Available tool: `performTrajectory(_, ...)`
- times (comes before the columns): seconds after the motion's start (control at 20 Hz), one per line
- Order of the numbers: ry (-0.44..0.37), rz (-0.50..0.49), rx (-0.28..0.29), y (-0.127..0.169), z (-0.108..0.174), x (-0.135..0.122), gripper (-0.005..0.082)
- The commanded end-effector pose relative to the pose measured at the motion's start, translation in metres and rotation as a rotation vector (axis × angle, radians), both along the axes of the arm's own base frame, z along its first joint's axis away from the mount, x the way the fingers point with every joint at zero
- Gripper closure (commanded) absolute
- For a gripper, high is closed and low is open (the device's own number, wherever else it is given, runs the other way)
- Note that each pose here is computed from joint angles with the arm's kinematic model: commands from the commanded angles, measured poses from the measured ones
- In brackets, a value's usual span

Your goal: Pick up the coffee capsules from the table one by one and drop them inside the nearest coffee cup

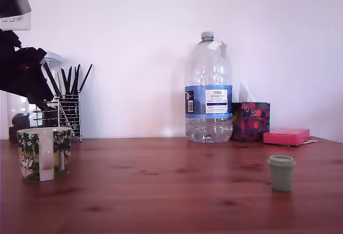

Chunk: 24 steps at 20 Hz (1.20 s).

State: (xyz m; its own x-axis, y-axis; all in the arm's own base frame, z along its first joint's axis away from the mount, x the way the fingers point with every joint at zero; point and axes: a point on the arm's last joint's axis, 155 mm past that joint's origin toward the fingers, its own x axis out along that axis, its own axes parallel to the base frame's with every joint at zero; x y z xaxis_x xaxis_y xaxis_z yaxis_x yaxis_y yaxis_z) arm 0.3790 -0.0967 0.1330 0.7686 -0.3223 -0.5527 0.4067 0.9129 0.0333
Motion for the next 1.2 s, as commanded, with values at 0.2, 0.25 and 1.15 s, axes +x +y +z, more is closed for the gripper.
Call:
performTrajectory(0.2, 0.125, 0.02, 0.002, 0.003, -0.027, 0.006, 0.0556)
performTrajectory(0.25, 0.142, 0.021, 0.007, 0.003, -0.03, 0.008, 0.0556)
performTrajectory(1.15, 0.164, 0.026, 0.016, 0.003, -0.034, 0.012, 0.0085)
